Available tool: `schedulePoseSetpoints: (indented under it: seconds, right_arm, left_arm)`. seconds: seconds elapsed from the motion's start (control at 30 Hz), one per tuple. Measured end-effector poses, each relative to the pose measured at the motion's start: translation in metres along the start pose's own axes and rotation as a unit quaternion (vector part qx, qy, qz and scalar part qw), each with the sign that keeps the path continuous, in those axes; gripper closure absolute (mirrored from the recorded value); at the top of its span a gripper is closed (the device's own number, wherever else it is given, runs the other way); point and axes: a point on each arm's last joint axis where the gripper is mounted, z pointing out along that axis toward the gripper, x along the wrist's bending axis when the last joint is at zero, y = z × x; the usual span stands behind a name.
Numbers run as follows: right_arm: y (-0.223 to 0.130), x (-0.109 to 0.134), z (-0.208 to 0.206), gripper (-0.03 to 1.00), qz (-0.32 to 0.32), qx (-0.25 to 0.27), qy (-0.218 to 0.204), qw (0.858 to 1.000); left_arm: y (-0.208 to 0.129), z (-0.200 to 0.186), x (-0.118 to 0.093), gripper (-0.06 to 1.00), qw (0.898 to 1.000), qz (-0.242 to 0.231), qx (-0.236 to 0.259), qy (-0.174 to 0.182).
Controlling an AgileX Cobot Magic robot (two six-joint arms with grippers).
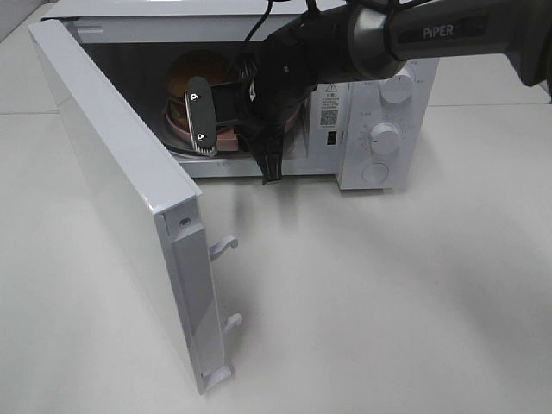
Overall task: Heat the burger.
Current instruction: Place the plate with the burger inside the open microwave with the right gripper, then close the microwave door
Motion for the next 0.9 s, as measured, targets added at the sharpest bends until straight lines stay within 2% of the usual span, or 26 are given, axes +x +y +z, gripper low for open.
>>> schedulePoseSetpoints:
  seconds: [0.03,0.07,0.13,0.67,0.73,0.77,0.83,0.9]
  right_arm:
    - [0.0,0.0,0.0,0.61,0.004,0.0,-0.001,1.0]
    - [0.0,0.0,0.0,0.61,0.004,0.0,-0.001,1.0]
    - [0.001,0.0,0.0,0.54,0.007,-0.001,-0.001,1.0]
    - [0.004,0.012,-0.021,0.47,0.025,-0.019,-0.002,1.0]
    - [0.001,0.019,-0.032,0.41,0.029,-0.026,-0.005,0.999]
    - [0.001,0.019,-0.032,0.41,0.029,-0.026,-0.005,0.999]
    - [-0.001,0.024,-0.041,0.29,0.033,-0.033,-0.01,0.999]
    - [-0.001,0.027,-0.044,0.26,0.032,-0.035,-0.012,0.999]
  left_arm:
    - [0.0,0.0,0.0,-0.04,1.0,0.0,0.0,0.0]
    - [0.0,0.0,0.0,-0.04,1.0,0.0,0.0,0.0]
    - [0.0,0.0,0.0,-0.04,1.0,0.0,0.0,0.0]
    - [0.0,0.0,0.0,-0.04,1.0,0.0,0.0,0.0]
    - [0.0,0.0,0.0,-0.04,1.0,0.0,0.0,0.0]
    - [0.0,0.0,0.0,-0.04,1.0,0.0,0.0,0.0]
    - [0.0,0.0,0.0,-0.04,1.0,0.0,0.0,0.0]
    - [0.0,0.0,0.0,-0.04,1.0,0.0,0.0,0.0]
